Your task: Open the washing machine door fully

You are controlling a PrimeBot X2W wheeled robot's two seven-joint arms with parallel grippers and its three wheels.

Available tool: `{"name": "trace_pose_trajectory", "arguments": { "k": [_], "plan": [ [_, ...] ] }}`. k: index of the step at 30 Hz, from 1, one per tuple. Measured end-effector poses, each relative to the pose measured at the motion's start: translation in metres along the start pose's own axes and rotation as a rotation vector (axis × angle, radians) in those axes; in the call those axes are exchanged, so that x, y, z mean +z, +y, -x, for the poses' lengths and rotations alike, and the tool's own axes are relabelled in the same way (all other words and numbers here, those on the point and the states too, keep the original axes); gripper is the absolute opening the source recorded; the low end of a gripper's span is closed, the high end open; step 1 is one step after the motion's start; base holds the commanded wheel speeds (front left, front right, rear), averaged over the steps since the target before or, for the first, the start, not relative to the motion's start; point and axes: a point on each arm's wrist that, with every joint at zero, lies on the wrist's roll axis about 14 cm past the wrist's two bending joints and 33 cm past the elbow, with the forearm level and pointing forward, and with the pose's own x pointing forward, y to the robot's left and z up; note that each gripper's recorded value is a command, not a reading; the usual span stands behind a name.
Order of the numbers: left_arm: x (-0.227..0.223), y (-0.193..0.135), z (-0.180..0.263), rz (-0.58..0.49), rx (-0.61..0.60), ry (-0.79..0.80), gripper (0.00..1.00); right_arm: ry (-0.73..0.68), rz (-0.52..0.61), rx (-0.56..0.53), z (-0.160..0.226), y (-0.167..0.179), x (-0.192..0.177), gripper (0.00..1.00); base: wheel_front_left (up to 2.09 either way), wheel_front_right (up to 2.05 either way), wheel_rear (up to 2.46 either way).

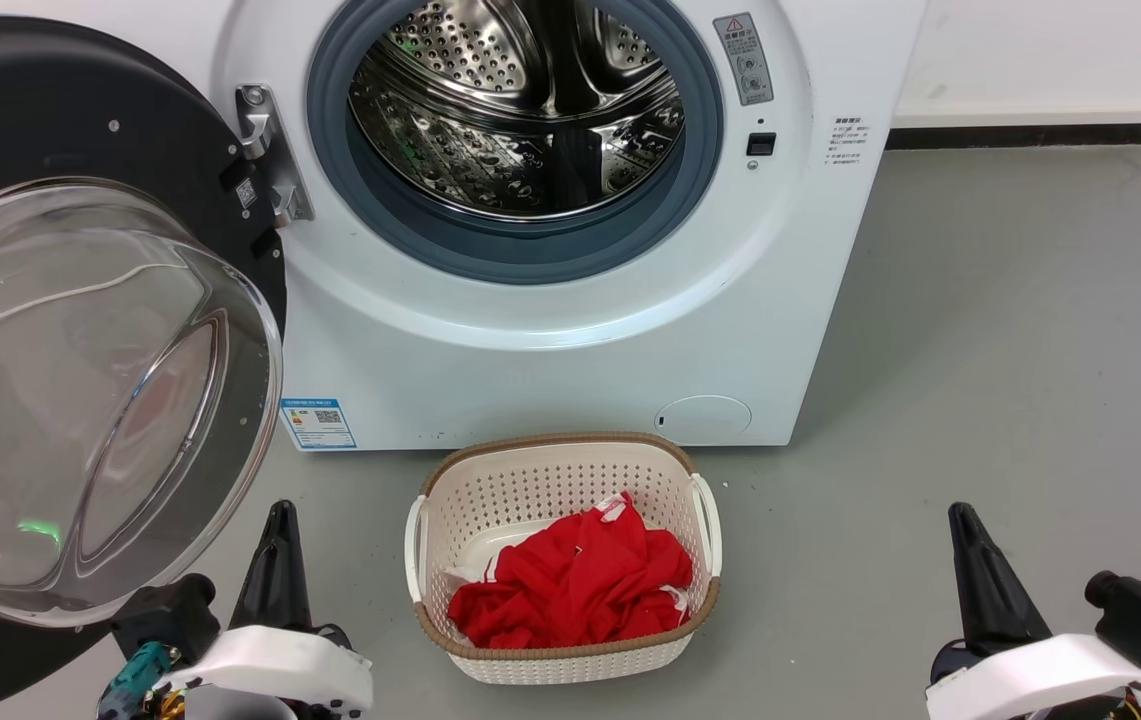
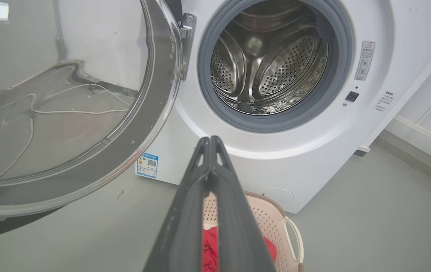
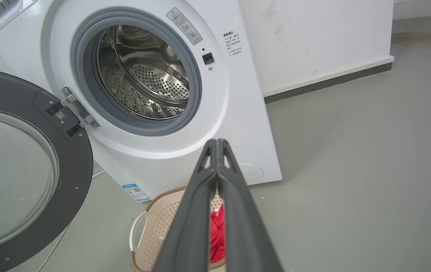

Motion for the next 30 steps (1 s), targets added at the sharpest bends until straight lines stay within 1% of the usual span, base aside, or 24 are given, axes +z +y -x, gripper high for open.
{"name": "trace_pose_trajectory", "arguments": {
  "k": [1, 5, 6, 7, 9, 10, 11, 30],
  "plan": [
    [-0.002, 0.002, -0.001, 0.076, 0.009, 0.017, 0.00, -0.003, -0.073, -0.009, -0.003, -0.002, 0.002, 0.00, 0.00, 0.00, 0.00],
    [-0.003, 0.003, -0.002, 0.147, 0.016, 0.030, 0.00, 0.002, -0.141, -0.022, -0.004, -0.005, 0.001, 0.00, 0.00, 0.00, 0.00],
    [-0.003, 0.003, -0.002, 0.147, 0.016, 0.030, 0.00, 0.002, -0.141, -0.022, -0.004, -0.005, 0.001, 0.00, 0.00, 0.00, 0.00],
    [-0.004, 0.004, -0.003, 0.181, 0.018, 0.038, 0.00, -0.001, -0.173, -0.026, -0.005, -0.006, 0.001, 0.00, 0.00, 0.00, 0.00],
    [-0.005, 0.005, -0.003, 0.215, 0.024, 0.044, 0.00, -0.003, -0.205, -0.028, -0.006, -0.006, 0.002, 0.00, 0.00, 0.00, 0.00],
    [-0.005, 0.005, -0.003, 0.215, 0.024, 0.044, 0.00, -0.003, -0.205, -0.028, -0.006, -0.006, 0.002, 0.00, 0.00, 0.00, 0.00],
    [-0.007, 0.008, -0.003, 0.281, 0.036, 0.058, 0.00, 0.001, -0.268, -0.038, -0.007, -0.008, 0.001, 0.00, 0.00, 0.00, 0.00],
    [-0.012, 0.011, -0.006, 0.560, 0.052, 0.097, 0.00, -0.003, -0.529, -0.065, -0.014, -0.015, 0.003, 0.00, 0.00, 0.00, 0.00]
  ]
}}
